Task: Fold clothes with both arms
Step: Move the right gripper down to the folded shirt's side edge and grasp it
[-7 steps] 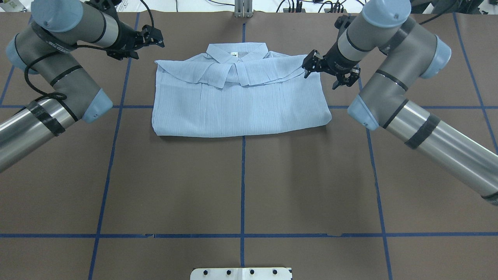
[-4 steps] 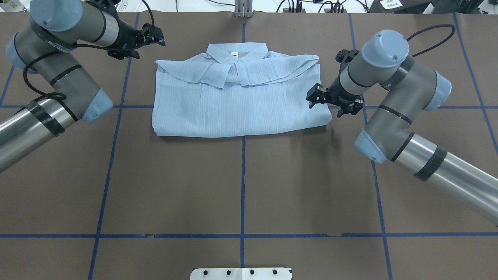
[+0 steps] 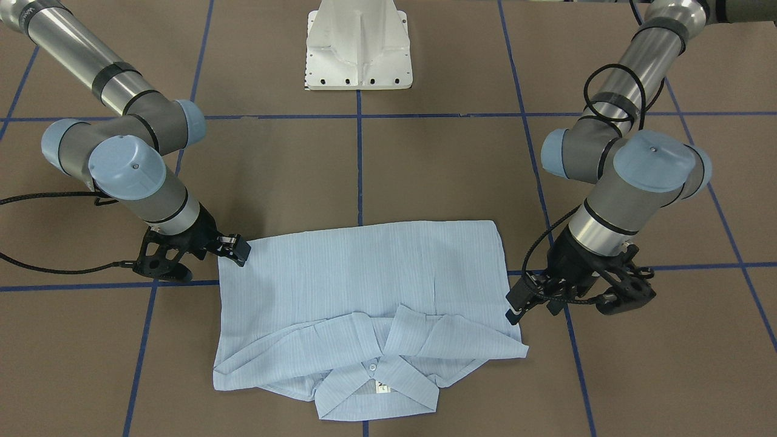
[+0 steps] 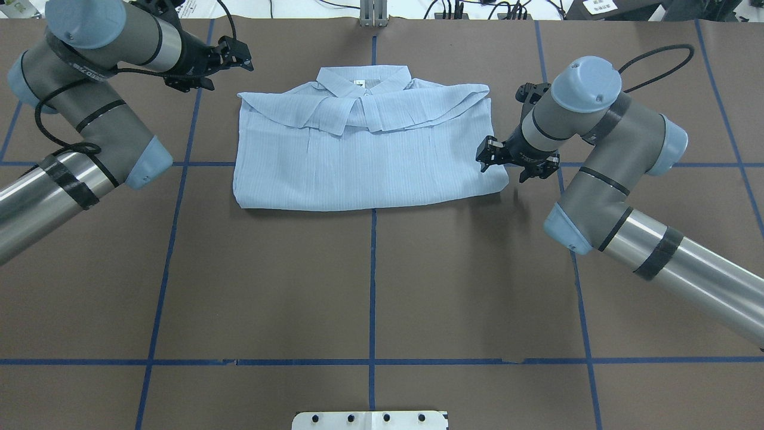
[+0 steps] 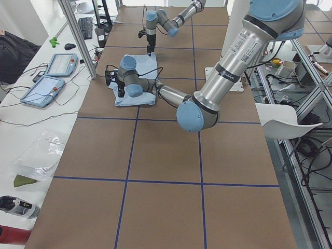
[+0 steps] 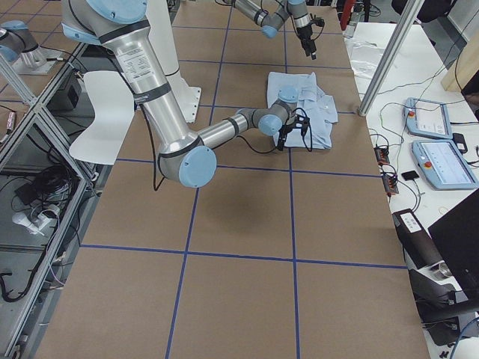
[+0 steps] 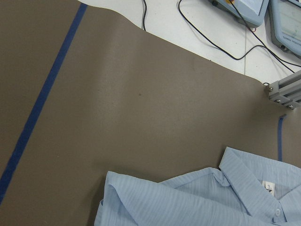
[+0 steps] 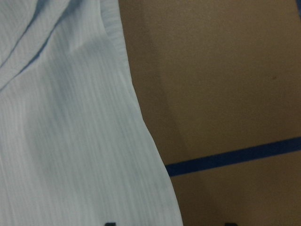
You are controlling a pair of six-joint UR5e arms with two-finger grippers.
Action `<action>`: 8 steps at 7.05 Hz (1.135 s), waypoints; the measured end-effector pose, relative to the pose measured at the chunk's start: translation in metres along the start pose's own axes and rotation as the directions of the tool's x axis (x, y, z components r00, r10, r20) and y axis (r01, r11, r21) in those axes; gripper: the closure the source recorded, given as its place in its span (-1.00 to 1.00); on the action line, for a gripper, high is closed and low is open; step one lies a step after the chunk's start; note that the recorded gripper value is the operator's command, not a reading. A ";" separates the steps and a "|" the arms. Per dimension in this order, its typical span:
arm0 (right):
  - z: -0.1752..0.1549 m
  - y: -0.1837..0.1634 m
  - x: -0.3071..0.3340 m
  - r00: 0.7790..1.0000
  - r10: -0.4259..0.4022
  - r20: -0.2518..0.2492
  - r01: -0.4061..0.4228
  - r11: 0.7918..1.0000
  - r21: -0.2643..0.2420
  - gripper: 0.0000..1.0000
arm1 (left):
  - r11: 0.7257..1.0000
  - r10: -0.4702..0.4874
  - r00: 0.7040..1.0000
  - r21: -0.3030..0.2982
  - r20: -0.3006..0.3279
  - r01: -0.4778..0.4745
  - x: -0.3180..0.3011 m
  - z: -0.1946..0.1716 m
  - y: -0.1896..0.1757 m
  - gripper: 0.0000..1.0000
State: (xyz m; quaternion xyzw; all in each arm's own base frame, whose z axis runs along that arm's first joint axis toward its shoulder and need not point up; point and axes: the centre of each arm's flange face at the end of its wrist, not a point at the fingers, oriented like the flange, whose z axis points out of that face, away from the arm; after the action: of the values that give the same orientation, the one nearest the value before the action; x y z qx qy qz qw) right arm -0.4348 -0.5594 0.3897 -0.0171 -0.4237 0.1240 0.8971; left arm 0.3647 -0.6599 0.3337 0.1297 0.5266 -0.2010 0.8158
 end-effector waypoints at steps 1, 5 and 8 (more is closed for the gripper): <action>0.000 0.001 -0.001 1.000 -0.004 0.001 0.004 1.000 0.000 -0.01 | 1.000 0.000 1.000 0.000 0.001 0.000 -0.002 0.000 0.000 -0.98; 0.003 0.006 -0.004 1.000 -0.012 0.007 0.013 1.000 -0.010 1.00 | 1.000 -0.002 1.000 -0.001 0.004 0.002 -0.008 0.001 0.002 -0.85; -0.010 0.014 -0.006 0.999 -0.027 0.034 0.027 1.000 -0.014 1.00 | 1.000 -0.022 1.000 0.002 -0.001 0.022 -0.005 -0.004 0.001 -0.80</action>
State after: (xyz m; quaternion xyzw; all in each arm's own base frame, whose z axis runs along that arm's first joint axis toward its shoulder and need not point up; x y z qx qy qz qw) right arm -0.4340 -0.5462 0.3764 -0.0156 -0.4401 0.1092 0.8912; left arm 0.3603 -0.6563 0.3362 0.1249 0.5283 -0.2106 0.8130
